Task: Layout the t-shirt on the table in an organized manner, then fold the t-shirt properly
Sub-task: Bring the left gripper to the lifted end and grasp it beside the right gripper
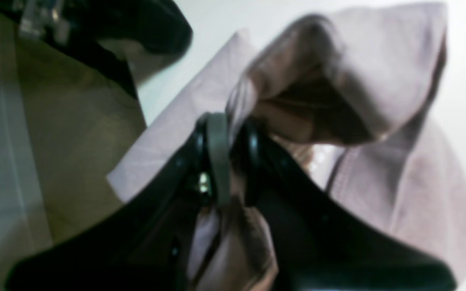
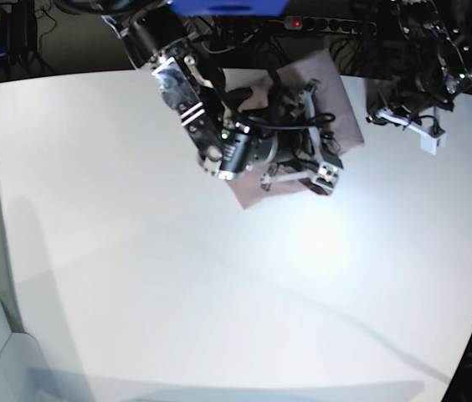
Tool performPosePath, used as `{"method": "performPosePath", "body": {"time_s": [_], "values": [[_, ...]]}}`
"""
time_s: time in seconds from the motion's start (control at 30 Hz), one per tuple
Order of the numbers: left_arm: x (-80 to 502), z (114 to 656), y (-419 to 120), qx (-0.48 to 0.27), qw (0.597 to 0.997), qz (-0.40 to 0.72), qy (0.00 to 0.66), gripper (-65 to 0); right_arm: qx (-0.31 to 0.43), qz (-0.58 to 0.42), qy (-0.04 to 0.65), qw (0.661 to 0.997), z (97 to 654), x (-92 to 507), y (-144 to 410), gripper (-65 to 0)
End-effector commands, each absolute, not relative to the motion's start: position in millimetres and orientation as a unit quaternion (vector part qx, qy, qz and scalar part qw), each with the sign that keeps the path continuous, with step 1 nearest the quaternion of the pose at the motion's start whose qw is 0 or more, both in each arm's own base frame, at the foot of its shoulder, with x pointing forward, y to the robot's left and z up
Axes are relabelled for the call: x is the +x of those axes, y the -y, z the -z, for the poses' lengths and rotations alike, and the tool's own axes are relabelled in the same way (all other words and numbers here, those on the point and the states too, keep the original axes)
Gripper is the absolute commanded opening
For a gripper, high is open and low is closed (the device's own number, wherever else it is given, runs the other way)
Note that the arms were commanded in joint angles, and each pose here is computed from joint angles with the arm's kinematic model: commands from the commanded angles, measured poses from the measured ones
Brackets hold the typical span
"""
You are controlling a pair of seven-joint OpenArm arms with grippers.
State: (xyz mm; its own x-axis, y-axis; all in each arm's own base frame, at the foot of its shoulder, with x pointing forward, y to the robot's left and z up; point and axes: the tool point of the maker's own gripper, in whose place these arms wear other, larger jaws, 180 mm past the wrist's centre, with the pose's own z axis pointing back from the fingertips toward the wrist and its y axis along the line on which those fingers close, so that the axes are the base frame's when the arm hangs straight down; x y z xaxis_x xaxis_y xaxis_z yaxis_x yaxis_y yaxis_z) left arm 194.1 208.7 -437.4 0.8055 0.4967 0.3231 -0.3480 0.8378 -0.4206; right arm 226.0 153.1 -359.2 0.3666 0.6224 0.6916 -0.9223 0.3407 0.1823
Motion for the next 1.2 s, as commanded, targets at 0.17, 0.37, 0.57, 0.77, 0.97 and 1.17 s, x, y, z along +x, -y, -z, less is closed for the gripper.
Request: {"method": "performPosePath", "body": {"time_s": [0.17, 0.37, 0.57, 0.77, 0.97, 1.17], "values": [[197.3, 442.4, -193.9, -0.166, 0.943, -0.209, 0.199, -64.9, 0.299, -0.498, 0.298, 0.758, 335.1, 238.6, -164.6, -65.0], [208.8, 450.6, -183.1, -0.185, 0.939, -0.219, 0.191, -64.9, 0.294, -0.503, 0.304, 0.753, 329.3, 244.2, -166.2, -65.0], [211.4, 455.9, -183.1, -0.19, 0.938, -0.223, 0.184, -64.9, 0.299, -0.509, 0.315, 0.743, 319.9, 239.6, -171.7, -65.0], [216.7, 452.1, -184.4, -0.19, 0.937, -0.221, 0.191, -64.9, 0.301, -0.513, 0.313, 0.74, 320.7, 236.6, -174.4, -65.0], [218.5, 451.4, -185.0, -0.19, 0.937, -0.221, 0.193, -64.9, 0.301, -0.513, 0.309, 0.742, 324.3, 236.8, -174.4, -65.0], [218.5, 451.4, -185.0, -0.19, 0.937, -0.221, 0.193, -64.9, 0.305, -0.51, 0.294, 0.749, 336.3, 235.0, -174.9, -65.0]]}}
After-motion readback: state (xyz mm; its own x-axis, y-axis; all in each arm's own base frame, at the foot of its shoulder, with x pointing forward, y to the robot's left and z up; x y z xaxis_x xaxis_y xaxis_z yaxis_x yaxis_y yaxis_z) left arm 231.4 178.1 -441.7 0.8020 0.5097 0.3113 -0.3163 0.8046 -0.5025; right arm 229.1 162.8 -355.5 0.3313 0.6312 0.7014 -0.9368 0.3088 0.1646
